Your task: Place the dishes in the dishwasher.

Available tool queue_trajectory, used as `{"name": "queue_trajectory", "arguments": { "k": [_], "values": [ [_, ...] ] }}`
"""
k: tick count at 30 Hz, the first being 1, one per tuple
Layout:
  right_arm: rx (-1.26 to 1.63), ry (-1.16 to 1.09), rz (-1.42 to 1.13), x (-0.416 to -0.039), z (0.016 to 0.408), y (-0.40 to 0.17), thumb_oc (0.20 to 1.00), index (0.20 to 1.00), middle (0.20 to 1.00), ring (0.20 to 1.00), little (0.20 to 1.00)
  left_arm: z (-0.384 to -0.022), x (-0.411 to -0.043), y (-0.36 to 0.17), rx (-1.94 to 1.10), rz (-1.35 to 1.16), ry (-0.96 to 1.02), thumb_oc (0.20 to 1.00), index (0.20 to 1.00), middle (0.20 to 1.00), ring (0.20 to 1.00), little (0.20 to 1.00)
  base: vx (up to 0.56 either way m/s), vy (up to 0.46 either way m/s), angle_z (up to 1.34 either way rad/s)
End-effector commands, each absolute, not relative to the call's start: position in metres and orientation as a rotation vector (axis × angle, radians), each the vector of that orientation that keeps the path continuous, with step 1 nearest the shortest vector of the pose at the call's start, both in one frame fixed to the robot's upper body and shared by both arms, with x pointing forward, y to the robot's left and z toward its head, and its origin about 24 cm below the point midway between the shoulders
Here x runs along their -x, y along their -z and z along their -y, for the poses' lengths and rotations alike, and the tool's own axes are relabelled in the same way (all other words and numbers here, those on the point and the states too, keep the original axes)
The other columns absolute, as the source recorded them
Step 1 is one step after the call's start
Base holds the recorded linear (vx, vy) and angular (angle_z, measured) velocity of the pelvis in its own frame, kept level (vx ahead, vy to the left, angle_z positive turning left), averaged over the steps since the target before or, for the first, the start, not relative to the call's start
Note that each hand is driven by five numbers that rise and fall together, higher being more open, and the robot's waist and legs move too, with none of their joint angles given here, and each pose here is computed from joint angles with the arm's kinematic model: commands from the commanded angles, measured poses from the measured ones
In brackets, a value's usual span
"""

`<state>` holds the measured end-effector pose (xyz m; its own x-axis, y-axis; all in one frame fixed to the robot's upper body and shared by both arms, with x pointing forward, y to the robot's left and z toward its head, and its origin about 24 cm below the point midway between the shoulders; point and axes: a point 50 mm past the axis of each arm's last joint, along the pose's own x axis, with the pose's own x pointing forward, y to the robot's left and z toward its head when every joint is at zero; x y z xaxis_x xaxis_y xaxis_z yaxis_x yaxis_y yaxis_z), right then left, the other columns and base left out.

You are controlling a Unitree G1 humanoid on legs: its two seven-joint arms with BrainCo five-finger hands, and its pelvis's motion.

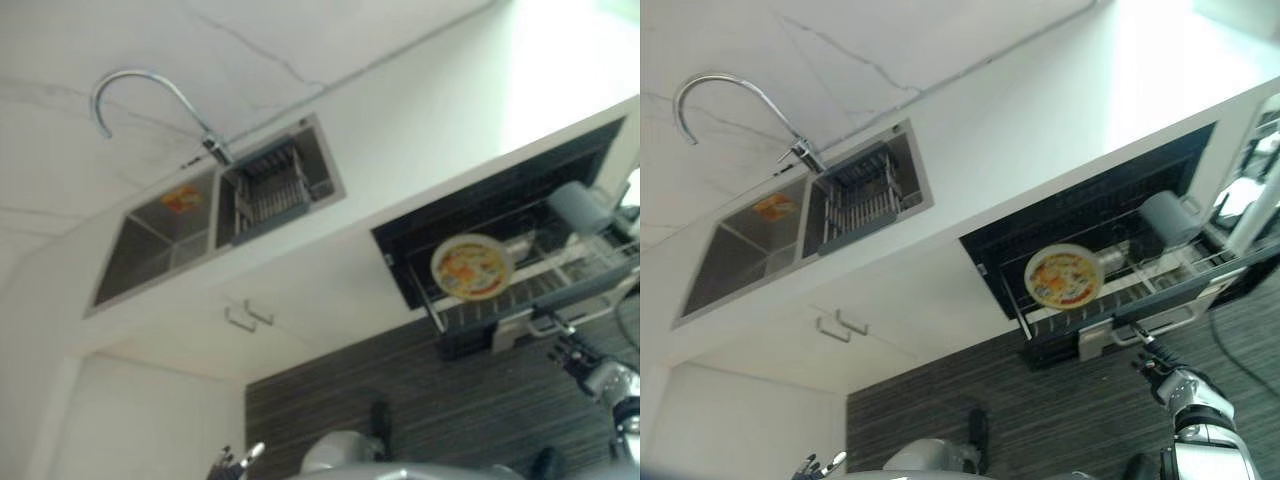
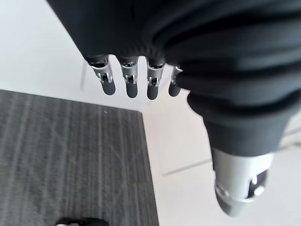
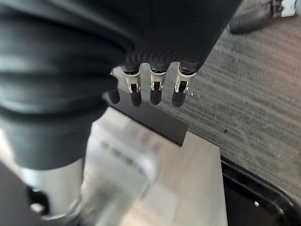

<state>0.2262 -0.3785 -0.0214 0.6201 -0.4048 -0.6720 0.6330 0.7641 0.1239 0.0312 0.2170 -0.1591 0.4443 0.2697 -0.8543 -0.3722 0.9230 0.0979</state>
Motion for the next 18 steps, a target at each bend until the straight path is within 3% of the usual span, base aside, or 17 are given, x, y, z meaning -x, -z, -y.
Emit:
{"name": "queue_trajectory", "arguments": {
  "k": [1,8,10,18],
  "values": [
    [-0.368,0.503,-0.503,-0.279,0.369,-0.021,1.0,1.0,1.0,1.0,1.0,-0.226,-0.067,0.152,0.066,-0.927,-0.332,1.0,1.0,1.0,1.0,1.0,0.03,0.152,0.15],
    [-0.229,0.436,-0.342,-0.313,0.375,-0.082,1.0,1.0,1.0,1.0,1.0,-0.225,-0.058,0.153,0.093,-0.925,-0.327,1.0,1.0,1.0,1.0,1.0,0.04,0.14,0.1],
    [-0.102,0.429,-0.212,-0.329,0.385,-0.141,1.0,1.0,1.0,1.0,1.0,-0.233,-0.051,0.152,0.096,-0.927,-0.344,1.0,1.0,1.0,1.0,1.0,0.12,0.181,0.16],
    [0.189,0.517,0.004,-0.337,0.397,-0.269,1.0,1.0,1.0,1.0,1.0,-0.264,-0.033,0.146,0.073,-0.949,-0.38,1.0,1.0,1.0,1.0,1.0,0.1,0.066,0.16]
  ]
}}
